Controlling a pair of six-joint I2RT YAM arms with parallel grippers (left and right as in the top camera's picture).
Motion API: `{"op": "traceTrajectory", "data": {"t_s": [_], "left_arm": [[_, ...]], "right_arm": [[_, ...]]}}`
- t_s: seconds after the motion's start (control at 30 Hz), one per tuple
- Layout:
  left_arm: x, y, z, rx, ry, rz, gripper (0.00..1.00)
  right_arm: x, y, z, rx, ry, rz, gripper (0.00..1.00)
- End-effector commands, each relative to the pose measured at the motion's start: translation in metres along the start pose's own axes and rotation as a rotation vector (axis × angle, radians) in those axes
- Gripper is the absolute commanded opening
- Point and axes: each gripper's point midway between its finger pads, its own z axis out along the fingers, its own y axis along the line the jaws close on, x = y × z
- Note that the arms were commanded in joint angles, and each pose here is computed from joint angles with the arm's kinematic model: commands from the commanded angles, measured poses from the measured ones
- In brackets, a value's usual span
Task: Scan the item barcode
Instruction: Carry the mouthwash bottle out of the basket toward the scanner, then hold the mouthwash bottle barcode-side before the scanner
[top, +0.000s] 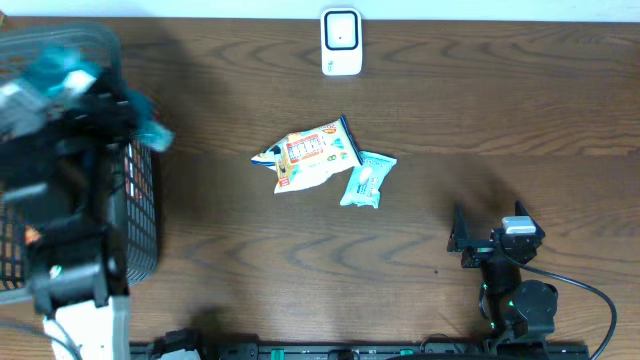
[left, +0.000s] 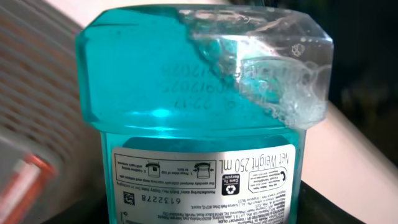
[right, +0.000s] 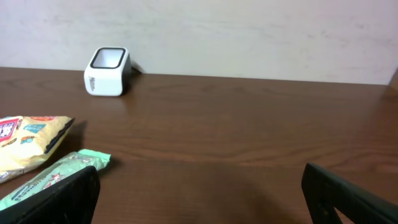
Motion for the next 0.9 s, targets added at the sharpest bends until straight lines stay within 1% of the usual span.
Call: {"op": "traceTrajectory", "data": {"t_s": [0.0, 0.2, 0.37, 0.5, 0.63, 0.77, 0.87], "left_arm": [[0.034, -0.035, 0.013, 0.103, 0.12, 0.125, 0.49], [0.13, -0.065, 0.039, 0.199, 0.38, 0.35, 0.49], [0.211, -0.063, 0.047, 0.206, 0.606, 0.464, 0.49], [0.273, -0.048, 0.05, 0.181, 0.786, 0.543, 0.49], [0.328, -0.027, 0.056, 0.135, 0.93, 0.588, 0.49], [0.374, 0.0, 0.06, 0.085, 1.056, 0.633, 0.49], [0.402, 0.019, 0.06, 0.043, 1.133, 0.649, 0.49]], "right_arm": [[0.001, 0.0, 0.0, 0.004, 0.004, 0.003, 0.99], [0.001, 0.0, 0.0, 0.004, 0.004, 0.003, 0.99], [0.001, 0.0, 0.0, 0.004, 0.004, 0.003, 0.99], [0.001, 0.0, 0.0, 0.004, 0.004, 0.003, 0.99], [0.001, 0.0, 0.0, 0.004, 0.004, 0.003, 0.99], [0.001, 0.0, 0.0, 0.004, 0.004, 0.003, 0.99], [0.001, 0.0, 0.0, 0.004, 0.004, 0.003, 0.99]]}}
